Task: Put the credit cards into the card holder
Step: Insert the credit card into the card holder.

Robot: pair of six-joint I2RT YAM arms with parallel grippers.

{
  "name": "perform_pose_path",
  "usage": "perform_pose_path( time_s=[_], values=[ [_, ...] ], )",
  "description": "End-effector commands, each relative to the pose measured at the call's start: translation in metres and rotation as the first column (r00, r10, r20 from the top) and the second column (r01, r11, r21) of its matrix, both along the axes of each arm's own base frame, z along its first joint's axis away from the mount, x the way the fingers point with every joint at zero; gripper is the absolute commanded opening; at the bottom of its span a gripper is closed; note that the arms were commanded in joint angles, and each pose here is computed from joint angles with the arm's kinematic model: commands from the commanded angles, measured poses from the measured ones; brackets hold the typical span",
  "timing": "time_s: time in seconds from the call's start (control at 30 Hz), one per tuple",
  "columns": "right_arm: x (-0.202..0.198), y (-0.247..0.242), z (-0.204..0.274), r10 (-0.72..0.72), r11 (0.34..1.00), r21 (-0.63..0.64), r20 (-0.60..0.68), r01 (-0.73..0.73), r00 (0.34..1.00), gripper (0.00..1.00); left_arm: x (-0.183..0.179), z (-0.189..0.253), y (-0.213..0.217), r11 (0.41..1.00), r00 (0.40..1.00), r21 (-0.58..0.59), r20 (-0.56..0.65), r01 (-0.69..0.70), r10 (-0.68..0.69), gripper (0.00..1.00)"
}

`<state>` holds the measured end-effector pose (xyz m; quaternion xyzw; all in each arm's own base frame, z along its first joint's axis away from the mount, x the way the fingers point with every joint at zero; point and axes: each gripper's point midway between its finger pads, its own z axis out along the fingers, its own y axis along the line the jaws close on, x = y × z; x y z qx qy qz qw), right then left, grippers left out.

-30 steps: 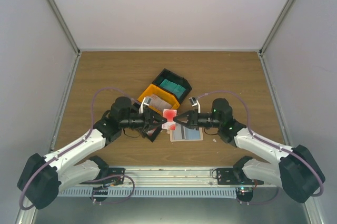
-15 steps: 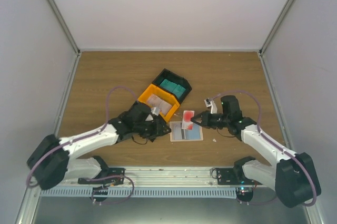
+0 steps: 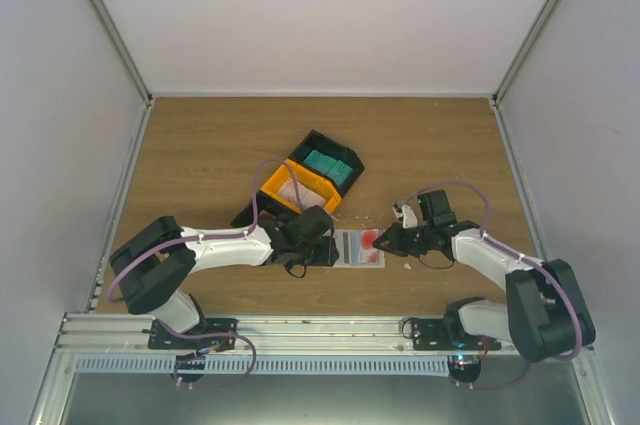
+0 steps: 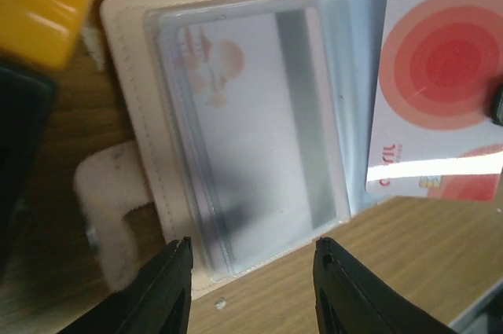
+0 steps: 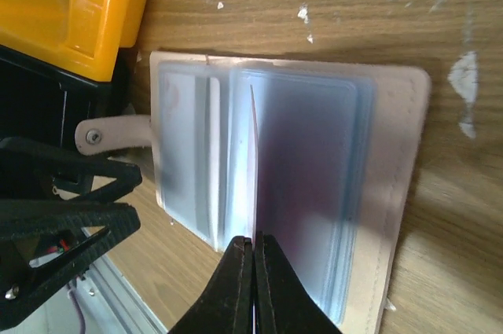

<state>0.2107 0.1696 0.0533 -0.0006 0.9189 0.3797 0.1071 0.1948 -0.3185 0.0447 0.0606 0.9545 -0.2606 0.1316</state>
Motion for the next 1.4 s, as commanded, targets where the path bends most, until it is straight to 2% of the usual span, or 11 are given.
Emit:
perform_pose_path(
  time_s=[0.0,0.4,0.8,1.03,1.37],
  values=[
    [0.001,0.011,0.000,0.047,0.995,0.091,0.015,-0.048,0.999,0.01,0.009,-0.003,0.010,0.997,0.997,0.064,0.058,-0.046,0.042,0.46],
    [-0.007,0.020,-0.010,0.045,0.983,0.179,-0.062,-0.033,0.997,0.01,-0.002,-0.025,0.020,0.984,0.998,0.173,0.050,-0.046,0.038,0.53],
    [-0.006,0.016,-0.017,-0.036,0.983,0.173,-0.108,0.055,0.993,0.01,0.016,-0.013,0.019,0.973,0.988,0.219,0.149,-0.073,0.040,0.60],
    [-0.005,0.024,-0.002,-0.016,0.965,0.261,-0.062,0.032,0.998,0.01,0.014,-0.027,0.014,0.974,0.992,0.224,0.126,-0.045,0.016,0.48],
    [-0.004,0.019,-0.014,-0.050,0.973,0.223,-0.082,0.067,0.995,0.00,0.004,-0.034,0.007,0.981,0.997,0.195,0.078,0.009,-0.025,0.31]
  ],
)
